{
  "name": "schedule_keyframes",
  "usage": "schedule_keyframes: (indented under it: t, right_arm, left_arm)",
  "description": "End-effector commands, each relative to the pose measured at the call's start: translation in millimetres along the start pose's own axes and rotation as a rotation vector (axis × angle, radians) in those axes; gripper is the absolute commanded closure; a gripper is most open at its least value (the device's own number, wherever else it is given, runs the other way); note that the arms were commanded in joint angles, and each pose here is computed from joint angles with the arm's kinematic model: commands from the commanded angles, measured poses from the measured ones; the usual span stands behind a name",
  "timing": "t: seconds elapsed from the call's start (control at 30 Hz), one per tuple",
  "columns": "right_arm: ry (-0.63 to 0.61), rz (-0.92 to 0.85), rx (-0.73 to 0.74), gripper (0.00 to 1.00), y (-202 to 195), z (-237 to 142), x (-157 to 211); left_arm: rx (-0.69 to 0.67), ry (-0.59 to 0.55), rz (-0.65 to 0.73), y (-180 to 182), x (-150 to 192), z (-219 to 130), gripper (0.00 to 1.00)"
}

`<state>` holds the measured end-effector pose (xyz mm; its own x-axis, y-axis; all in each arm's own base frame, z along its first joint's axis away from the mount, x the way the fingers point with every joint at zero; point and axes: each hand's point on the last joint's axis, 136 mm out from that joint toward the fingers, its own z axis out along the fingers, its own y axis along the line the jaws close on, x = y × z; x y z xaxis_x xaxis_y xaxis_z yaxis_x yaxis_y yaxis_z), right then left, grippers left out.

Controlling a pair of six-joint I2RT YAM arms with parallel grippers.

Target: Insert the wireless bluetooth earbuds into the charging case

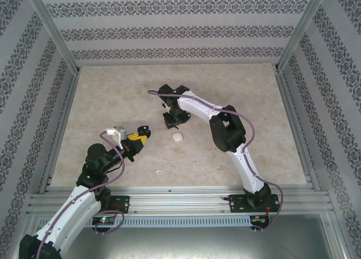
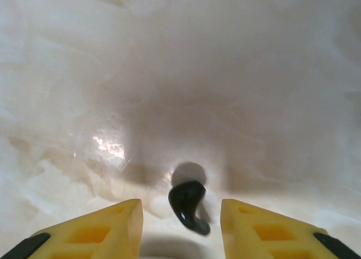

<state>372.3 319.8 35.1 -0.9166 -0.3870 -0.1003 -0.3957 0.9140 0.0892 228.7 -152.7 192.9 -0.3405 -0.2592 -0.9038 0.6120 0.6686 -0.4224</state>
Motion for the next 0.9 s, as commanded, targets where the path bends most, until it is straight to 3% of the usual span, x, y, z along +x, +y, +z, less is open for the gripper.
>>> schedule_keyframes:
  t: [0.0,0.37,0.87]
  right_arm:
    - [0.016,-0.022,0.038,0.59,-6.7,-17.9,-2.0]
    - [0.105,-0.173,0.026,0.63,1.2,-11.0,-3.8]
    - [0.173,-0.2,0.038,0.63,3.3,14.8,7.0]
  left_arm:
    - [0.013,-0.011,-0.009,-2.2,-2.1,-0.6,1.0]
    - [0.014,-0.002,-0.013,-2.3,0.0,-0.5,1.0]
    - [0.012,0.001,-0.016,-1.8,0.3,-0.1,1.0]
